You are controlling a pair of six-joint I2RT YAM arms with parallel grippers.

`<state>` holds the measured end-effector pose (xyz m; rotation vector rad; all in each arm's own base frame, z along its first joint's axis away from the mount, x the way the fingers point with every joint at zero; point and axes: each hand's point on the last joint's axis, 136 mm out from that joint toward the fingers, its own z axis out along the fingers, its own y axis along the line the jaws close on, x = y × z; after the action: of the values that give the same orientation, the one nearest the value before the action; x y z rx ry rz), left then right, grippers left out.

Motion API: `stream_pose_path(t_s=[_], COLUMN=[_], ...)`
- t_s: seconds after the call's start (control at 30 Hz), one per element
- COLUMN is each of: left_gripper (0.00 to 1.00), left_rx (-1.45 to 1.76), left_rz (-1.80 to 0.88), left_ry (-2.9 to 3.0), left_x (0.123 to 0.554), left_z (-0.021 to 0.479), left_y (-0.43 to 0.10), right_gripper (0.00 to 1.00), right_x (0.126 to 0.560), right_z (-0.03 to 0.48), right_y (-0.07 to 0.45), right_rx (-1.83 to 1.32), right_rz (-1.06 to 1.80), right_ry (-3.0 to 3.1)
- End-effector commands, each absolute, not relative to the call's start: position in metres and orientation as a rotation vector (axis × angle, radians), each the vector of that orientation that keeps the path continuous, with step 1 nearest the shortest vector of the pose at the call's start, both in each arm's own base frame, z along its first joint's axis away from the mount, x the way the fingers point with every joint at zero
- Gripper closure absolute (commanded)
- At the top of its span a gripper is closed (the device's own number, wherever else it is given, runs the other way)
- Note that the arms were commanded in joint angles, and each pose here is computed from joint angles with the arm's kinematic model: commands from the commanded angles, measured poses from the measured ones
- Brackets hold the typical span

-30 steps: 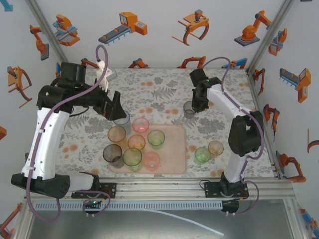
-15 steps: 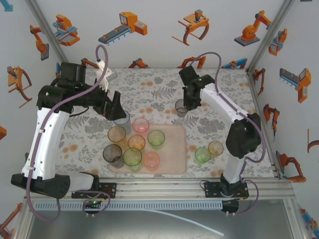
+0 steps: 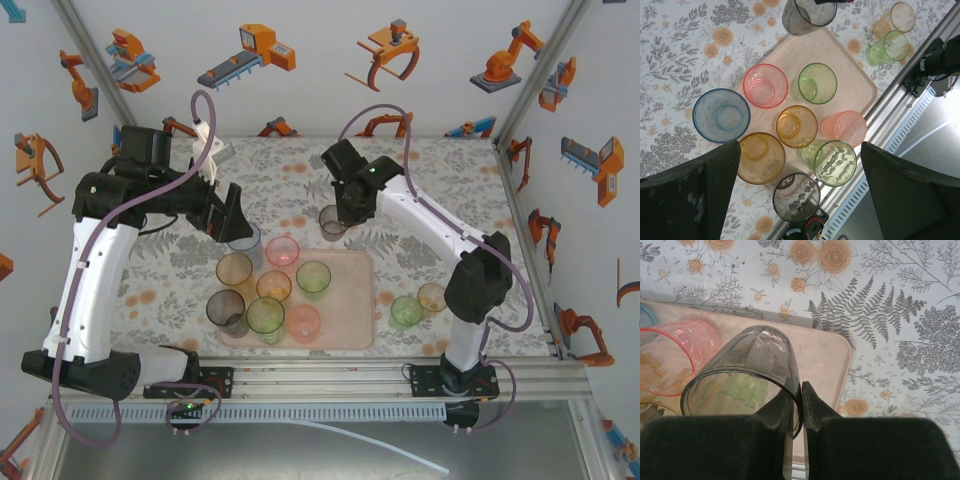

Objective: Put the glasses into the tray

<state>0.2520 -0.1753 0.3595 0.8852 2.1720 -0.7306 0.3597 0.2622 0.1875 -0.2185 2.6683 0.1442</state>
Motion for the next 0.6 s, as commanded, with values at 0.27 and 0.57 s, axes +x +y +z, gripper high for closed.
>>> stream_pose_path(t_s=[0.27, 0.57], left_gripper=[0.03, 0.03], left_rx=[0.904, 0.905], left_rz=[-0.751, -0.750], left_ry=[2.152, 2.153], left_x=[0.244, 0.244], left_z=[0.364, 0.363], left_y=[-0.178, -0.178], right_gripper=[0.88, 0.88], right_x=[0.357, 0.353], right_z=[0.157, 0.135], right_y=[0.288, 0.298], right_rx=[-0.238, -0.258], right_rz=[0.104, 0.083], right_ry=[2.701, 2.727])
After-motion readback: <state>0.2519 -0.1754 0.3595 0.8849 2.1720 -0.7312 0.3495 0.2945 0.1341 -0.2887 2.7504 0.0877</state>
